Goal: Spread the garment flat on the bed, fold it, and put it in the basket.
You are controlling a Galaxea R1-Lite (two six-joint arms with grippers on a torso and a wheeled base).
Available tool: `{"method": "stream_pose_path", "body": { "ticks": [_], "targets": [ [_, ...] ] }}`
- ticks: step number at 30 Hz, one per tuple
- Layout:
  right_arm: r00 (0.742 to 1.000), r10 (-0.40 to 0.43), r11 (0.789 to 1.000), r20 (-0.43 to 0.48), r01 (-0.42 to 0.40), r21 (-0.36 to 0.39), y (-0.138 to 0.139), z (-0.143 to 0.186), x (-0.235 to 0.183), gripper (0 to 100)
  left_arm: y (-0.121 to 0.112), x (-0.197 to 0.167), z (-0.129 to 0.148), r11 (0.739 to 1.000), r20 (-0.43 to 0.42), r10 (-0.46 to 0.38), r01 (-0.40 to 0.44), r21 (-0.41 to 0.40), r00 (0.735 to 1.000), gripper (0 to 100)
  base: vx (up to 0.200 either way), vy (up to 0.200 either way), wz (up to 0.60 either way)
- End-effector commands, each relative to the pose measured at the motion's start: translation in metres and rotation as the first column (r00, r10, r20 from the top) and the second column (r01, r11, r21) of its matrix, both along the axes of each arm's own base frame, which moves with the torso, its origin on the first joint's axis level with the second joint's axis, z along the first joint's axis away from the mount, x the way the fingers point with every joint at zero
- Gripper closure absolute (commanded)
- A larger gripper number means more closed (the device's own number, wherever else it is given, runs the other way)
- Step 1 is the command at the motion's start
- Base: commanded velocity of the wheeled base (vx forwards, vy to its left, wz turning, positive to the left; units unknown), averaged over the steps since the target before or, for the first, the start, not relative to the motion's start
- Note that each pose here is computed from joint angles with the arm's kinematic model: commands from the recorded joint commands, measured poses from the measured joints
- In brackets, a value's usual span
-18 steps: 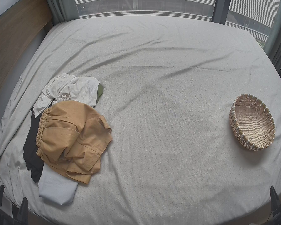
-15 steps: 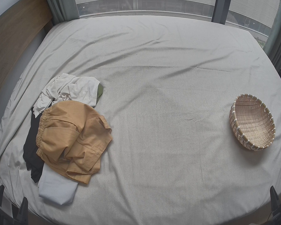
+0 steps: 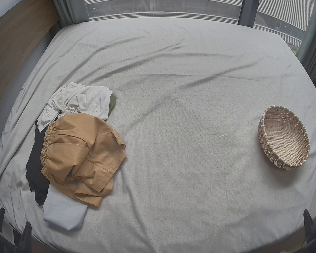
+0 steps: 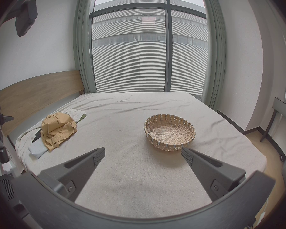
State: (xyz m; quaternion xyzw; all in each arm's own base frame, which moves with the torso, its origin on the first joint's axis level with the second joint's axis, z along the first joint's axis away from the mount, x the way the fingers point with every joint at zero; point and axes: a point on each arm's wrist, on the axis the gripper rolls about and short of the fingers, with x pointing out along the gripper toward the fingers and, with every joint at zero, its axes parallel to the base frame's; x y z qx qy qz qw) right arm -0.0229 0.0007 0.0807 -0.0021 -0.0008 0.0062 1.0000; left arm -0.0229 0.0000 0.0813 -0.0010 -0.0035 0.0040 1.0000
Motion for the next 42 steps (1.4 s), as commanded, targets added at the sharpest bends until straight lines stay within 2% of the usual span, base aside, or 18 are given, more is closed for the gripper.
{"method": "stream_pose_path", "body": {
  "ticks": [1, 16, 17, 20, 22, 24, 25, 27, 31, 36, 38, 40, 42],
  "targets": [
    [1.000, 0.000, 1.000, -0.006, 0.000, 0.000, 0.000, -0.005, 0.000, 0, 0.000, 0.000, -0.005, 1.000, -0.004, 0.000, 0.000, 0.000, 1.000, 0, 0.000, 0.000, 0.00],
    [1.000, 0.001, 1.000, -0.006, -0.001, 0.000, 0.000, -0.005, 0.000, 0, -0.001, 0.000, -0.004, 1.000, 0.010, -0.022, 0.022, -0.004, 1.000, 0, 0.000, 0.000, 0.00],
    [1.000, 0.000, 1.000, -0.006, 0.000, 0.000, 0.000, -0.005, 0.000, 0, 0.000, -0.001, 0.000, 1.000, 0.033, -0.023, 0.024, -0.005, 0.999, 0, 0.000, 0.000, 0.00],
    [1.000, -0.002, 1.000, -0.006, 0.002, 0.000, 0.000, -0.005, 0.000, 0, -0.001, -0.013, 0.051, 1.000, 0.152, -0.028, 0.029, -0.001, 0.988, 0, 0.000, 0.000, 0.00],
    [1.000, -0.002, 1.000, -0.006, 0.002, 0.000, 0.000, -0.005, 0.000, 0, 0.000, -0.008, 0.061, 0.998, 0.094, -0.056, 0.056, 0.002, 0.994, 0, 0.000, 0.000, 0.00],
    [1.000, 0.000, 1.000, -0.006, 0.000, 0.000, 0.000, -0.005, 0.000, 0, 0.000, -0.002, 0.057, 0.990, 0.039, -0.143, 0.143, -0.006, 0.989, 0, 0.000, 0.000, 0.00],
    [1.000, -0.002, 1.000, -0.006, 0.002, 0.001, 0.000, -0.005, 0.000, 0, 0.000, -0.002, 0.057, 0.989, 0.034, -0.149, 0.149, -0.007, 0.988, 0, 0.000, 0.000, 0.00],
    [1.000, -0.002, 1.000, -0.006, 0.002, 0.001, 0.000, -0.005, 0.000, 0, -0.001, 0.007, 0.055, 0.974, -0.046, -0.221, 0.218, -0.058, 0.974, 0, 0.000, 0.000, 0.00],
    [1.000, -0.002, 1.000, -0.006, 0.002, 0.001, 0.000, -0.005, 0.000, 0, -0.003, 0.023, 0.078, 0.943, -0.103, -0.294, 0.271, -0.191, 0.950, 0, 0.000, 0.000, 0.00],
    [1.000, -0.002, 1.000, -0.006, 0.002, 0.001, 0.000, -0.005, 0.000, 0, -0.007, 0.042, 0.093, 0.912, -0.175, -0.356, 0.300, -0.279, 0.918, 0, 0.000, 0.000, 0.00],
    [1.000, -0.002, 1.000, -0.006, 0.002, 0.001, 0.000, -0.005, 0.000, 0, -0.011, 0.054, 0.095, 0.896, -0.226, -0.379, 0.294, -0.333, 0.897, 0, 0.000, 0.000, 0.00],
    [1.000, -0.002, 1.000, -0.006, 0.002, 0.001, 0.000, -0.005, 0.000, 0, -0.012, 0.058, 0.094, 0.891, -0.250, -0.386, 0.289, -0.350, 0.888, 0, 0.000, 0.000, 0.00],
    [1.000, -0.002, 1.000, -0.006, 0.002, 0.001, 0.000, -0.005, 0.000, 0, -0.014, 0.069, 0.088, 0.893, -0.313, -0.390, 0.272, -0.359, 0.866, 0, 0.000, 0.000, 0.00]
  ]
}}
